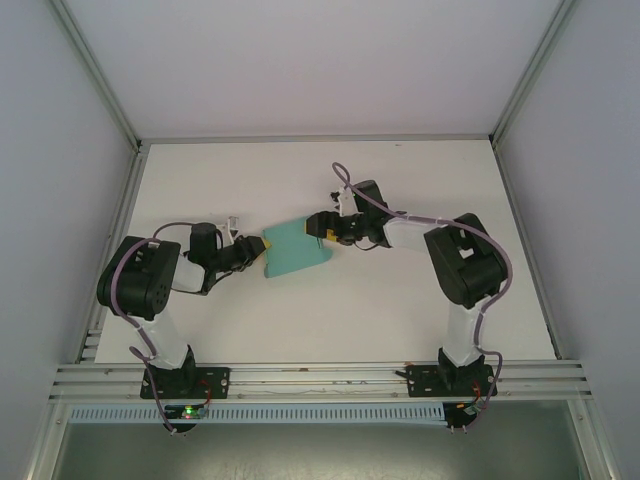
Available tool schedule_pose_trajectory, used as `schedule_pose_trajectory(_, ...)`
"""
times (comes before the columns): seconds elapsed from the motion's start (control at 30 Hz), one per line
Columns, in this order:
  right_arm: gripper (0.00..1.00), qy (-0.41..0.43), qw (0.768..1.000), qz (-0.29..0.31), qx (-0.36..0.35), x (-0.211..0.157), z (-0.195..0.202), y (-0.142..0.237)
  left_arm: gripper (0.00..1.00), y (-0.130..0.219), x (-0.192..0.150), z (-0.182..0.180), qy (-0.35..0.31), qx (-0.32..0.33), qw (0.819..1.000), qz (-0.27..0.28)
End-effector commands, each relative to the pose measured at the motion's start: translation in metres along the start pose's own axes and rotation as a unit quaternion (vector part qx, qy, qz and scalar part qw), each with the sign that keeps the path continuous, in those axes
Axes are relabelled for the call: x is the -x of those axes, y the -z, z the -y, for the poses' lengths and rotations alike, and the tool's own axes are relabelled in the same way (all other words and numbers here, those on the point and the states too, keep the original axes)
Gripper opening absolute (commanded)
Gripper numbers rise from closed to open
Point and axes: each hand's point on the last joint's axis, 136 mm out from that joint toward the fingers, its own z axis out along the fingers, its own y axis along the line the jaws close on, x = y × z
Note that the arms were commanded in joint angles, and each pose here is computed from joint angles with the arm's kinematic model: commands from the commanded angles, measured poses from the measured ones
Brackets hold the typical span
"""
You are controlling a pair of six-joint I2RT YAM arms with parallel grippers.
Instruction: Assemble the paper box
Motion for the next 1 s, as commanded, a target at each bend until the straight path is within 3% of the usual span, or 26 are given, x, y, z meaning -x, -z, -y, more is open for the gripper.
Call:
schedule_pose_trajectory(0.0, 0.81, -0.011, 0.997, -0.013, 0.072, 0.004, -0.028, -0.01, 0.21, 0.006, -0.012, -0.02, 0.019, 0.036, 0.999, -0.011)
schedule_pose_trajectory(0.07, 0.75, -0.011, 0.996, -0.013, 0.089, 0.008, -0.034, -0.012, 0.21, 0.006, -0.008, -0.017, 0.01, 0.037, 0.999, -0.008)
schedule_pose_trajectory(0.27, 0.4, -0.019, 0.991, -0.009, 0.131, 0.01, -0.049, -0.009, 0.23, 0.004, 0.003, 0.003, -0.021, 0.012, 1.0, 0.001)
schedule_pose_trajectory(0.33, 0.37, -0.02, 0.991, -0.007, 0.131, 0.009, -0.051, -0.006, 0.28, 0.004, 0.01, 0.016, -0.042, 0.001, 0.999, 0.009)
schedule_pose_trajectory(0.4, 0.37, -0.024, 0.992, -0.002, 0.124, 0.008, -0.049, -0.002, 0.42, 0.006, 0.017, 0.031, -0.071, -0.006, 0.997, 0.019)
schedule_pose_trajectory(0.5, 0.41, -0.051, 0.993, 0.012, 0.104, 0.009, -0.042, 0.007, 1.0, 0.015, 0.025, 0.065, -0.149, -0.007, 0.988, 0.046)
schedule_pose_trajectory(0.53, 0.43, -0.077, 0.993, 0.019, 0.084, 0.01, -0.035, 0.012, 1.0, 0.02, 0.026, 0.076, -0.186, 0.011, 0.981, 0.06)
schedule_pose_trajectory(0.6, 0.41, -0.106, 0.993, 0.02, 0.05, 0.008, -0.024, 0.021, 1.0, 0.028, 0.023, 0.091, -0.274, 0.077, 0.955, 0.081)
schedule_pose_trajectory(0.7, 0.39, -0.161, 0.987, 0.014, -0.014, 0.002, -0.011, 0.039, 1.0, 0.04, 0.004, 0.123, -0.449, 0.157, 0.875, 0.088)
schedule_pose_trajectory(0.73, 0.37, -0.189, 0.982, 0.003, -0.025, -0.002, -0.009, 0.045, 1.0, 0.042, -0.006, 0.134, -0.501, 0.157, 0.847, 0.081)
schedule_pose_trajectory(0.83, 0.35, -0.28, 0.959, -0.031, -0.022, -0.01, -0.01, 0.06, 1.0, 0.044, -0.032, 0.154, -0.598, 0.135, 0.788, 0.052)
schedule_pose_trajectory(0.97, 0.35, -0.389, 0.917, -0.093, 0.002, -0.027, -0.012, 0.072, 1.0, 0.036, -0.062, 0.166, -0.667, 0.128, 0.734, -0.019)
